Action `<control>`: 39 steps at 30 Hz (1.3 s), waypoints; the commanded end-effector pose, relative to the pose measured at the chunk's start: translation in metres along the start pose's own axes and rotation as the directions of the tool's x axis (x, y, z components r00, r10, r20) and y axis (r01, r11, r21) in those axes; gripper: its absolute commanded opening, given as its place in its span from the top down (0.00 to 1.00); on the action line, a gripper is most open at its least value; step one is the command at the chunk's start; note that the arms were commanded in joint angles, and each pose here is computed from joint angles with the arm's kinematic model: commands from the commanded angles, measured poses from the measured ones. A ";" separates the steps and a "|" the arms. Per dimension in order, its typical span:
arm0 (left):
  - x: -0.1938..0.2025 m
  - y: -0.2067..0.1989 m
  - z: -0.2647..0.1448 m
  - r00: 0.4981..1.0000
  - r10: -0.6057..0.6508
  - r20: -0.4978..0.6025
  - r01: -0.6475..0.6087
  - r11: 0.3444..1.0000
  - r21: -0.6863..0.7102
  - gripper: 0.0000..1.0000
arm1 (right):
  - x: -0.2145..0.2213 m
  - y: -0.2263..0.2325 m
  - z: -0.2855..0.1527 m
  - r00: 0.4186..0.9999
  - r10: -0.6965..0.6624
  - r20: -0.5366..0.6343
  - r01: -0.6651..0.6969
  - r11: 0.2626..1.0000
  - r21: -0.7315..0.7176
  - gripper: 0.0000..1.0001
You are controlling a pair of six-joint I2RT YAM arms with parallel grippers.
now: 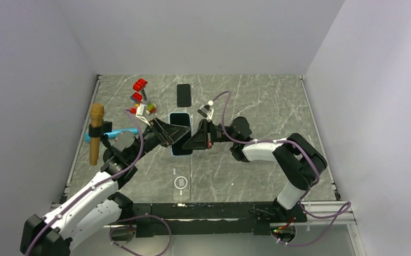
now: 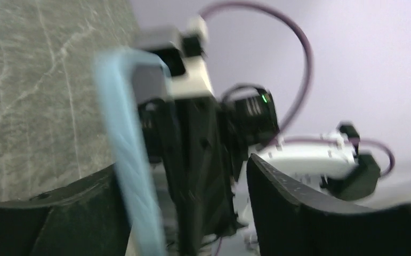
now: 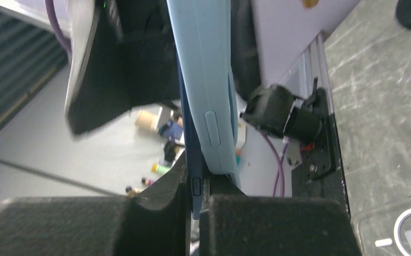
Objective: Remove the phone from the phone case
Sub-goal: Remove the phone case from the phone.
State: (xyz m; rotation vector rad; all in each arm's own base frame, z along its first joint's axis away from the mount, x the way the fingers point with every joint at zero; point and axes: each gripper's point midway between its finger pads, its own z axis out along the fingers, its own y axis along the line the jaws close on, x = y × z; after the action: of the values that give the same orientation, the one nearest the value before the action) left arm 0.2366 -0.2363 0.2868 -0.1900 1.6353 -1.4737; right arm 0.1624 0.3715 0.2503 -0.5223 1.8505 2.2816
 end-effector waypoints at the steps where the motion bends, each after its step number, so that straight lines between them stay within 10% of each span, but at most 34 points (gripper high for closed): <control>1: 0.018 -0.021 -0.018 0.978 0.160 -0.133 -0.160 0.987 0.005 0.18 | -0.053 0.037 -0.015 0.971 -0.090 0.221 0.109 0.991 -0.074 1.00; 7: 0.033 -0.020 -0.025 0.946 0.238 -0.220 -0.232 0.971 0.052 0.18 | -0.062 0.038 -0.037 0.964 -0.100 0.247 0.117 0.992 -0.056 1.00; 16: 0.040 -0.019 -0.020 0.930 0.275 -0.242 -0.263 0.961 0.084 0.53 | -0.064 0.042 -0.039 0.967 -0.089 0.240 0.112 0.990 -0.086 1.00; 24: 0.037 -0.009 -0.021 0.916 0.318 -0.245 -0.318 0.947 0.038 0.37 | -0.058 0.049 -0.043 0.967 -0.079 0.240 0.105 0.990 -0.096 1.00; 39: 0.019 -0.010 -0.002 0.962 0.241 -0.132 -0.242 0.970 0.010 0.56 | -0.057 0.068 -0.045 0.964 -0.058 0.261 0.103 0.981 -0.164 1.00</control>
State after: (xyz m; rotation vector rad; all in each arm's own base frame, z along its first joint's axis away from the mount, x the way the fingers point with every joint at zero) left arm 0.2095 -0.2472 0.2571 0.1461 1.8083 -1.2834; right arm 0.2219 0.3337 0.2715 -0.1094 1.7933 2.3191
